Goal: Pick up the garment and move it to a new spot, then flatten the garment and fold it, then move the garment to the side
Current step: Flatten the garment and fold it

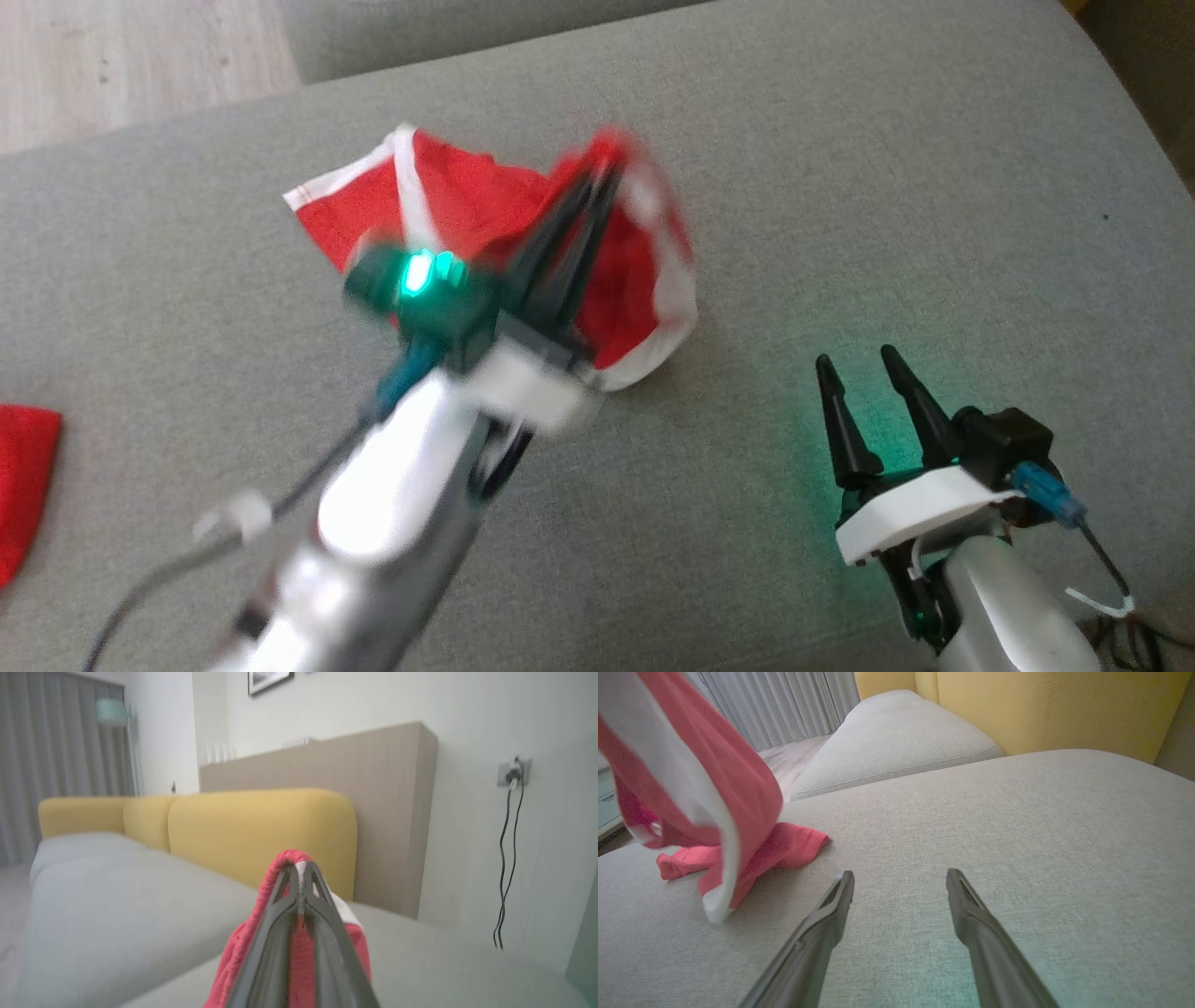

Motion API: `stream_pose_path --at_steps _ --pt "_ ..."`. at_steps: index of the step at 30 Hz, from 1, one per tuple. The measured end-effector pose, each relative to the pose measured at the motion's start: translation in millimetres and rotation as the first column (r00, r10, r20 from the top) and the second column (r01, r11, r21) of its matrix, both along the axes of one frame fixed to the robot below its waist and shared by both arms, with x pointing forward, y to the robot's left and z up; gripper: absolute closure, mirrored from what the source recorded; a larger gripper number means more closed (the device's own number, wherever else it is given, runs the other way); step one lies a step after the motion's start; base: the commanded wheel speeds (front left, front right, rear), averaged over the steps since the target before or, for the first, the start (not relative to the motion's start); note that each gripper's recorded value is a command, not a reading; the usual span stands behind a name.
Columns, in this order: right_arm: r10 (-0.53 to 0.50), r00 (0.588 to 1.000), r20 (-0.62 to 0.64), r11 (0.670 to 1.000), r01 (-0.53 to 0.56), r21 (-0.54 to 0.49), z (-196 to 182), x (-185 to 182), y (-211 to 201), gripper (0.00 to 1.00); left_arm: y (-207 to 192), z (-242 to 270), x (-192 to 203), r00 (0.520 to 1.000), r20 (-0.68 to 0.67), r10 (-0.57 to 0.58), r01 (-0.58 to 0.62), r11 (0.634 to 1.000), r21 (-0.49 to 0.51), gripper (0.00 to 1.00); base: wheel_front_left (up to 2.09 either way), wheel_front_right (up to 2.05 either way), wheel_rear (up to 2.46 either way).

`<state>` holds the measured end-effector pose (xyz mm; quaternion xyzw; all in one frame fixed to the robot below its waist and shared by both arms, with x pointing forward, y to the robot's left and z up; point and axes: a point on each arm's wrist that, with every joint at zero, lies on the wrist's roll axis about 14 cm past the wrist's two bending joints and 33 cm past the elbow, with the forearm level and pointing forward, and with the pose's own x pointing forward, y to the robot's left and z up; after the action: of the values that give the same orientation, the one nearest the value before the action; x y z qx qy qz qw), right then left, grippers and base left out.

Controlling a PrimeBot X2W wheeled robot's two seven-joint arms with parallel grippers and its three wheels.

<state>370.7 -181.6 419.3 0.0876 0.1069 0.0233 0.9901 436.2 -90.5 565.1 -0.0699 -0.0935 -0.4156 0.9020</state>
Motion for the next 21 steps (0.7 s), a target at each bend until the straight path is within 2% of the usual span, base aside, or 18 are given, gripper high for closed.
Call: stream_pose_path --at_steps 2,3,5,7,11,14,16,17,20,21 --pt "0.009 1.0 0.004 1.0 -0.009 0.003 1.5 -0.3 3.7 0.0 -11.3 48.0 1.8 0.995 0.101 -0.027 0.033 0.998 -0.06 1.0 0.0 0.0 0.0" --pt "0.012 1.0 0.009 1.0 -0.012 0.008 3.1 -0.5 5.4 0.0 -13.4 88.6 1.7 0.987 0.162 -0.015 0.037 0.99 -0.136 1.0 0.0 0.0 0.0" --pt "0.016 1.0 0.011 1.0 -0.017 0.011 3.5 -0.3 7.3 0.0 -8.6 108.5 2.1 0.983 0.183 0.019 0.015 0.983 -0.182 1.0 0.0 0.0 0.0" --pt "0.021 1.0 0.012 1.0 -0.021 0.014 3.7 1.3 9.4 0.0 -1.5 103.4 4.0 0.985 0.165 0.048 -0.018 0.984 -0.179 1.0 0.0 0.0 0.0" --pt "0.021 1.0 0.005 0.999 -0.021 0.024 0.2 4.4 11.3 0.0 31.7 43.6 10.0 0.989 0.021 0.146 -0.143 0.983 -0.118 1.0 0.0 0.0 0.0" --pt "0.04 0.999 0.003 0.999 -0.04 0.031 -1.5 8.7 18.6 0.0 66.2 -19.2 -4.3 0.972 -0.119 0.203 -0.209 0.977 -0.042 1.0 0.0 0.0 0.0" --pt "0.063 0.998 0.005 0.997 -0.063 0.032 -1.4 12.2 26.1 0.0 92.7 -65.1 -21.3 0.94 -0.224 0.258 -0.259 0.966 0.027 1.0 0.0 0.0 0.0" --pt "0.063 0.998 0.005 0.997 -0.063 0.032 -1.4 12.2 26.1 0.0 92.7 -65.1 -21.3 0.94 -0.224 0.258 -0.259 0.966 0.027 1.0 0.0 0.0 0.0" --pt "0.095 0.995 0.015 0.995 -0.096 0.032 1.1 16.5 36.8 0.0 134.6 -118.6 -50.5 0.863 -0.352 0.363 -0.345 0.932 0.115 1.0 0.0 0.0 0.0" --pt "0.104 0.994 0.019 0.994 -0.105 0.032 2.5 17.6 39.7 0.0 147.3 -129.6 -58.1 0.837 -0.378 0.396 -0.373 0.918 0.137 0.95 0.0 0.0 0.0"
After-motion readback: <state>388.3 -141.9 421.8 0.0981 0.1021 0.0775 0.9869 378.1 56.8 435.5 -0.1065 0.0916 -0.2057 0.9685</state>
